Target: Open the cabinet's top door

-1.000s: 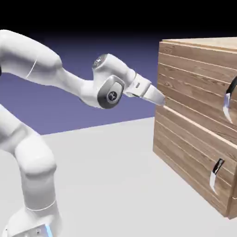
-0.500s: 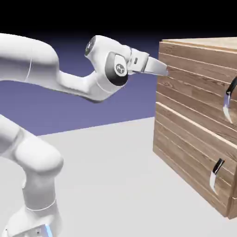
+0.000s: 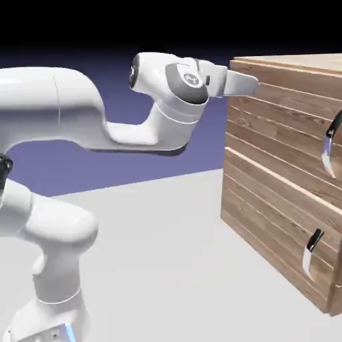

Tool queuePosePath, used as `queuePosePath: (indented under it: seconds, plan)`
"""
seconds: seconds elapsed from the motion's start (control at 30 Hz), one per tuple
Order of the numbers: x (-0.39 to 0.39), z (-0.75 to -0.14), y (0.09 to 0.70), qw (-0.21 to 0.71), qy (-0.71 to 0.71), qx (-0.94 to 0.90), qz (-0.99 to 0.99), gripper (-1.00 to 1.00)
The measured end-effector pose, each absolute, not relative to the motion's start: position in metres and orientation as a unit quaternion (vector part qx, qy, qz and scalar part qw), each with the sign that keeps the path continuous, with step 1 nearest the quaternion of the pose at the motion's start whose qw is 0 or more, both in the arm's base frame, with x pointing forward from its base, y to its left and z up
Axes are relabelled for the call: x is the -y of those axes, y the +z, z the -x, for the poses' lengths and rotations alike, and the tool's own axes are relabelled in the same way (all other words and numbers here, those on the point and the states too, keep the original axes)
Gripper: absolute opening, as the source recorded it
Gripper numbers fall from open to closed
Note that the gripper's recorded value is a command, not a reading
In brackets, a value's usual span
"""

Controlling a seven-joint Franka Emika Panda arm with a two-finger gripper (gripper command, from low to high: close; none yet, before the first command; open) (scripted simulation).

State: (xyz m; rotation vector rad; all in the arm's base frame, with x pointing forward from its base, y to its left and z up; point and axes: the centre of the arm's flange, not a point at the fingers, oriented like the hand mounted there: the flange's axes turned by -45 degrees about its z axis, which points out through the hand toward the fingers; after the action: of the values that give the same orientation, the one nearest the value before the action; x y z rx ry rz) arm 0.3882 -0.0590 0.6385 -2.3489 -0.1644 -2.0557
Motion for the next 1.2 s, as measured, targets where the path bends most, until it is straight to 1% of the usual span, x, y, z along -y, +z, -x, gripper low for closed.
queuePosePath:
  seconds: [0.23,0.43,0.63,0.87,0.93,1.07,1.1,1.2]
  plan:
    - [0.095,-0.408,0.622,0.011,-0.682,0.037,0.73,0.0]
    - [0.125,-0.431,0.595,0.012,-0.696,0.024,0.717,0.0]
    - [0.153,-0.46,0.555,0.013,-0.705,0.015,0.709,0.0]
    - [0.179,-0.497,0.495,0.013,-0.707,0.012,0.707,0.0]
    - [0.18,-0.5,0.491,0.013,-0.707,0.012,0.707,0.0]
    - [0.179,-0.541,0.491,0.013,-0.707,0.012,0.707,0.0]
    - [0.178,-0.549,0.491,0.013,-0.707,0.012,0.707,-1.0]
    - [0.176,-0.542,0.491,0.008,-0.707,0.007,0.707,-1.0]
